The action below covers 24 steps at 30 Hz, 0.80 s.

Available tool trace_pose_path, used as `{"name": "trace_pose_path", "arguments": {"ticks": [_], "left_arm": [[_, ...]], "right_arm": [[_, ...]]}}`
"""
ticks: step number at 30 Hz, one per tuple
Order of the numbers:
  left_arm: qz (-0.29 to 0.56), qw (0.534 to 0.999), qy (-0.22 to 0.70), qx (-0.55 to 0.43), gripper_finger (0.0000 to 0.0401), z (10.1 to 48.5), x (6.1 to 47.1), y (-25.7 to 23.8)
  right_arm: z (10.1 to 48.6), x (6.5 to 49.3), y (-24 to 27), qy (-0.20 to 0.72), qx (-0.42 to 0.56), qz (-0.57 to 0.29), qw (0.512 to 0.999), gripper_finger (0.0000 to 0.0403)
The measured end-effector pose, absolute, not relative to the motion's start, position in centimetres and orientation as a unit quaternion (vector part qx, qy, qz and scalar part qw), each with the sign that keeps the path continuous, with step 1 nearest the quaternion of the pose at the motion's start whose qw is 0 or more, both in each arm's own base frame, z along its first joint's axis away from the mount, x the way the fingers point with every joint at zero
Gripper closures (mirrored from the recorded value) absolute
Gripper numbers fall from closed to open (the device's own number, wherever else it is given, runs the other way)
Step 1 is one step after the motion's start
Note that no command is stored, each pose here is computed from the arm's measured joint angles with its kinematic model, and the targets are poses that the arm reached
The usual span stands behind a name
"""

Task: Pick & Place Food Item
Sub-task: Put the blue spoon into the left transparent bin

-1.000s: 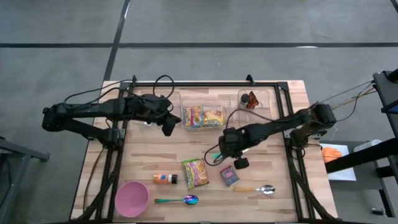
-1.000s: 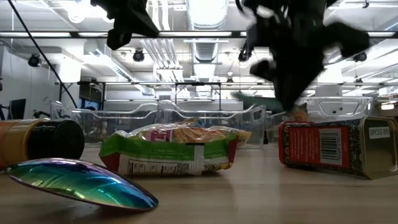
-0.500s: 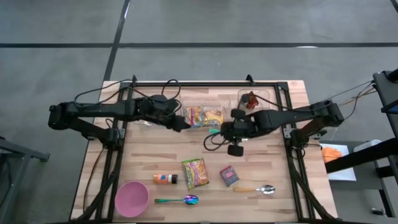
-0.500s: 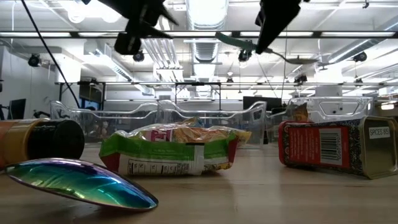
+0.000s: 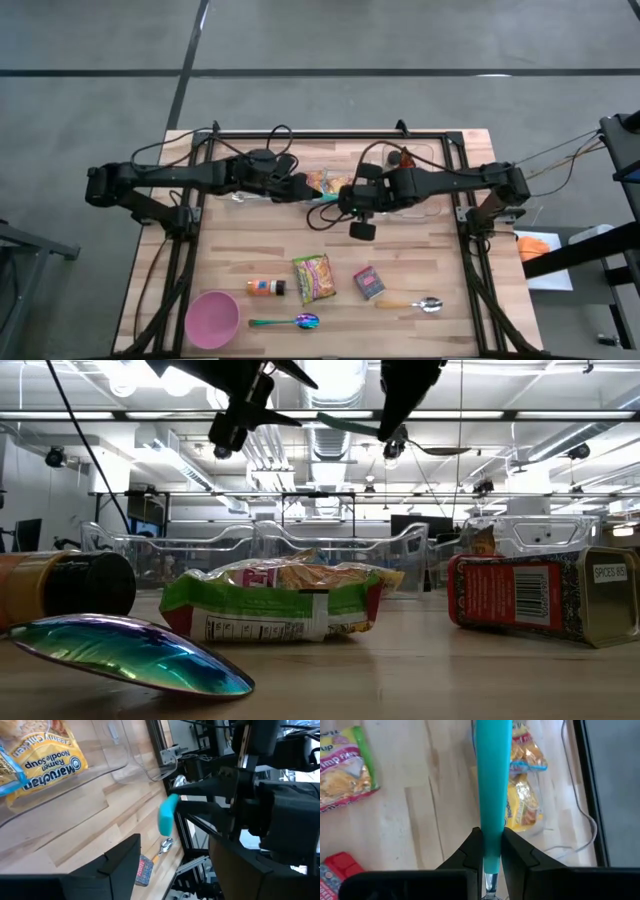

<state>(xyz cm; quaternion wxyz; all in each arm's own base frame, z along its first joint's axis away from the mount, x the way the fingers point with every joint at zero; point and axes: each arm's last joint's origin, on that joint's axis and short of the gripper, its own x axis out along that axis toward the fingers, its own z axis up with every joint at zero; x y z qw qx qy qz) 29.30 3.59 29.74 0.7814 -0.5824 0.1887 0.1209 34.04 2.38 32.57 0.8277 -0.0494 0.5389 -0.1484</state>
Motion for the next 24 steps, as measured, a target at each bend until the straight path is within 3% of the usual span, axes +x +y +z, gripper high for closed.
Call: {"name": "trace_pose_path", "arguments": {"ticks": [19, 24], "left_arm": [[0.133, 0.793, 0.159, -0.573, 0.0161, 30.1, 29.4, 3.8], [0.133, 0.793, 0.16, -0.573, 0.0179, 30.0, 29.4, 3.8]], "right_arm": [[34.0, 35.1, 1.8, 0.506, -0.055, -0.143, 0.849, 0.0367], [34.1, 35.4, 1.8, 0.492, -0.053, -0.143, 0.857, 0.0367]]}}
